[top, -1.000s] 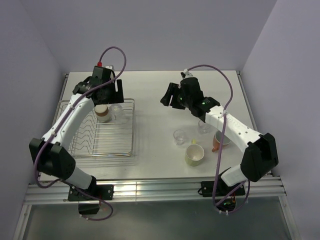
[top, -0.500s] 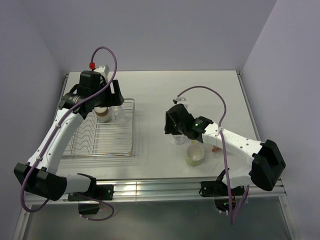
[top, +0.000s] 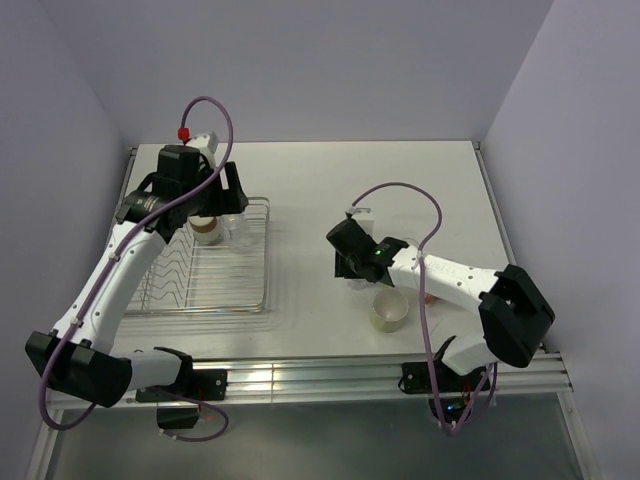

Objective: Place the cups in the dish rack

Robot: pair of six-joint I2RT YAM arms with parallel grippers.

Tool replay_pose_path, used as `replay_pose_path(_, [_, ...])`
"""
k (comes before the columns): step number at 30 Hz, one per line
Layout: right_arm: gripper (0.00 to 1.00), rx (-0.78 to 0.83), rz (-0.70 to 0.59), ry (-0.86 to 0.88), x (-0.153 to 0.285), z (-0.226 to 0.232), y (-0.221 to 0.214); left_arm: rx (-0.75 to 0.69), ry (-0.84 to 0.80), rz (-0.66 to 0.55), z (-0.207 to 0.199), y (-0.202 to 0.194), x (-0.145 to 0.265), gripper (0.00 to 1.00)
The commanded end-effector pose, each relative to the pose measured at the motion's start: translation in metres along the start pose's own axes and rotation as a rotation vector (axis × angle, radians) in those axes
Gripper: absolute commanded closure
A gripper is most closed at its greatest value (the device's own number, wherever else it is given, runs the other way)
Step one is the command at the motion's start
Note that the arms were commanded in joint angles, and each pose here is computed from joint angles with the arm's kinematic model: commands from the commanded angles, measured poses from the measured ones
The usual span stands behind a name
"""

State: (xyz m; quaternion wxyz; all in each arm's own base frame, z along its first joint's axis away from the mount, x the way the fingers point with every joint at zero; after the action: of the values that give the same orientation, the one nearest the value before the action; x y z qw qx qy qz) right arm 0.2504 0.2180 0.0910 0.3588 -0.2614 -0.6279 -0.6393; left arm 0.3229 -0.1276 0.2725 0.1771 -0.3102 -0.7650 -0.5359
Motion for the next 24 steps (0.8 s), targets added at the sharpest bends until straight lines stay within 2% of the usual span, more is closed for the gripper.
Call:
replay_pose_path(1, [0.53, -0.007, -0.029, -0.047, -0.008, -0.004, 0.002, -0.004, -0.030, -0.051, -0.007, 0.009, 0.006, 0.20])
replay_pose_path(3, [0.60, -0.001, -0.024, -0.057, -0.011, -0.004, 0.000, -0.002, -0.028, -0.054, -0.007, 0.010, 0.005, 0.20])
replay_pose_path(8, [0.64, 0.021, -0.004, -0.079, -0.018, -0.005, -0.003, -0.002, -0.017, -0.049, -0.004, 0.008, 0.002, 0.20])
replay_pose_path(12, [0.73, 0.029, -0.001, -0.090, -0.020, -0.006, -0.004, -0.002, -0.007, -0.044, -0.001, 0.005, -0.001, 0.20])
replay_pose_path(15, [0.90, 0.026, -0.006, -0.088, -0.019, -0.005, 0.001, 0.009, 0.002, -0.045, 0.002, 0.004, -0.005, 0.21])
replay_pose_path(16, [1.00, 0.028, -0.008, -0.083, -0.018, -0.004, 0.002, 0.020, 0.006, -0.048, 0.005, 0.006, -0.006, 0.21])
replay_pose_path(19, [1.00, 0.031, -0.042, -0.041, -0.006, 0.005, 0.021, 0.070, -0.022, -0.058, 0.013, 0.010, -0.008, 0.23])
replay_pose_path(21, [1.00, 0.019, -0.077, 0.035, 0.008, 0.018, 0.046, 0.108, -0.137, -0.056, 0.006, 0.013, -0.004, 0.22])
replay_pose_path(22, [1.00, 0.010, -0.092, 0.071, 0.014, 0.024, 0.057, 0.145, -0.158, -0.077, 0.016, 0.021, 0.000, 0.21])
replay_pose_path(23, [1.00, -0.010, -0.089, 0.146, 0.022, 0.031, 0.068, 0.146, -0.281, -0.062, 0.002, 0.020, 0.010, 0.20])
replay_pose_path(24, [1.00, -0.029, -0.131, 0.221, 0.033, 0.042, 0.091, 0.180, -0.325, -0.050, 0.003, 0.017, 0.011, 0.17])
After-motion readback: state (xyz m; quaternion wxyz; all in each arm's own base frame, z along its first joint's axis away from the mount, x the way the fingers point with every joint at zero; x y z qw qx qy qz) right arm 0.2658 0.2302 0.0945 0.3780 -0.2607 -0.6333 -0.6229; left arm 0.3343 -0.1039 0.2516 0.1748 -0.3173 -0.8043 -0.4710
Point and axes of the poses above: each gripper's point midway between its finger pads, its own x axis back along the fingers, its own z axis along the line the jaws close on, y = z × x, the point moved 1 cm from there along x, back along the fingers, and after that the axes turned 6 degrees about x, right-handed, at the moved point
